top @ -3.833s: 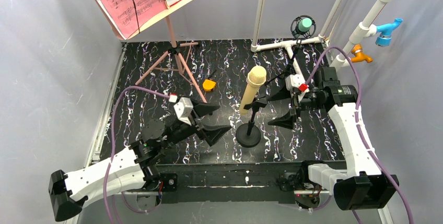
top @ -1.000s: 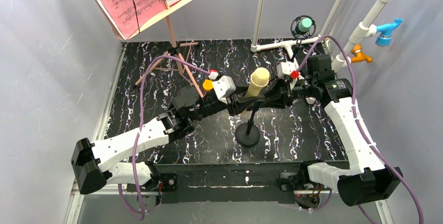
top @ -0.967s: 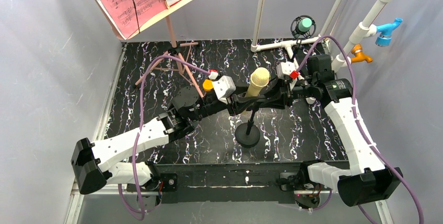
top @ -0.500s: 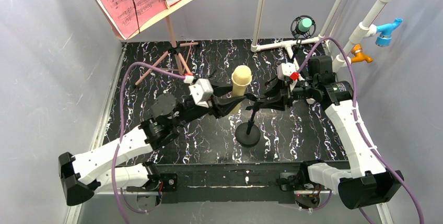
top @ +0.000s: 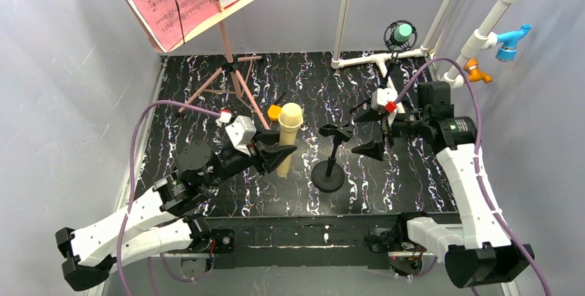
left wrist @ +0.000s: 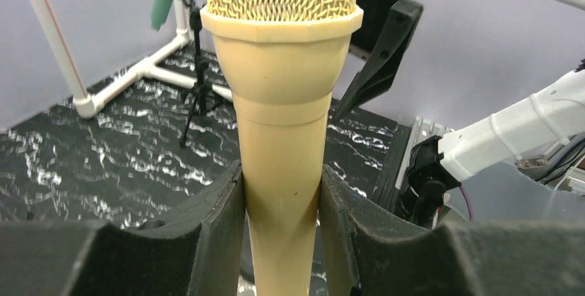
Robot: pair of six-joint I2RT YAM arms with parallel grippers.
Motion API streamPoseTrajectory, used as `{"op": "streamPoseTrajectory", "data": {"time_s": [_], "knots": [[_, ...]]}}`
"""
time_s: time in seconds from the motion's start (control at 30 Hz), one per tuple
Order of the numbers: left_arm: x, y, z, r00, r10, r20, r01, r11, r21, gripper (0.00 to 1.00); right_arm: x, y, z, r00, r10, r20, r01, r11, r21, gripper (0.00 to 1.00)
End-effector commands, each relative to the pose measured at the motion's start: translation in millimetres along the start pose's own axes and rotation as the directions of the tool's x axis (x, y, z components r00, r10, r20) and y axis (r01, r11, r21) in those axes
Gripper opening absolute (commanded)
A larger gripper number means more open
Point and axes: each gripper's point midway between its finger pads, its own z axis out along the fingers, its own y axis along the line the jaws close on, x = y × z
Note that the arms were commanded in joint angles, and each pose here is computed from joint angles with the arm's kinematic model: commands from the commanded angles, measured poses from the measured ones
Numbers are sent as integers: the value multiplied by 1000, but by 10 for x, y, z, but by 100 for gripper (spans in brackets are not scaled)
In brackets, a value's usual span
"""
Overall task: Pack up the instrument practice props
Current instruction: Place the microphone at the center of the board.
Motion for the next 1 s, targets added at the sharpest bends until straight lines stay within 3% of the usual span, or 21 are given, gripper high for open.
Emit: {"op": "streamPoseTrajectory", "data": {"time_s": [0.0,0.13,0.43,0.67,0.97], "knots": [[208,135,-251,990,-75,-118,61,992,-111,0,116,64,-156,999,-7,-47,11,997,71,98],[505,190,-474,963,-144,-229,104,978,-180,0,350,74,-260,994,23,-107,-7,989,151,98],[795,417,-884,926,-307,-221,205,898,-391,0,825,87,-356,979,128,-158,-76,951,301,98],[1025,589,-1068,875,-387,-291,177,815,-551,0,1058,-163,-411,967,225,-122,-141,866,479,98],[1322,723,-1204,830,-452,-328,134,731,-669,0,1104,-309,-458,972,218,-89,-132,816,564,98]]}}
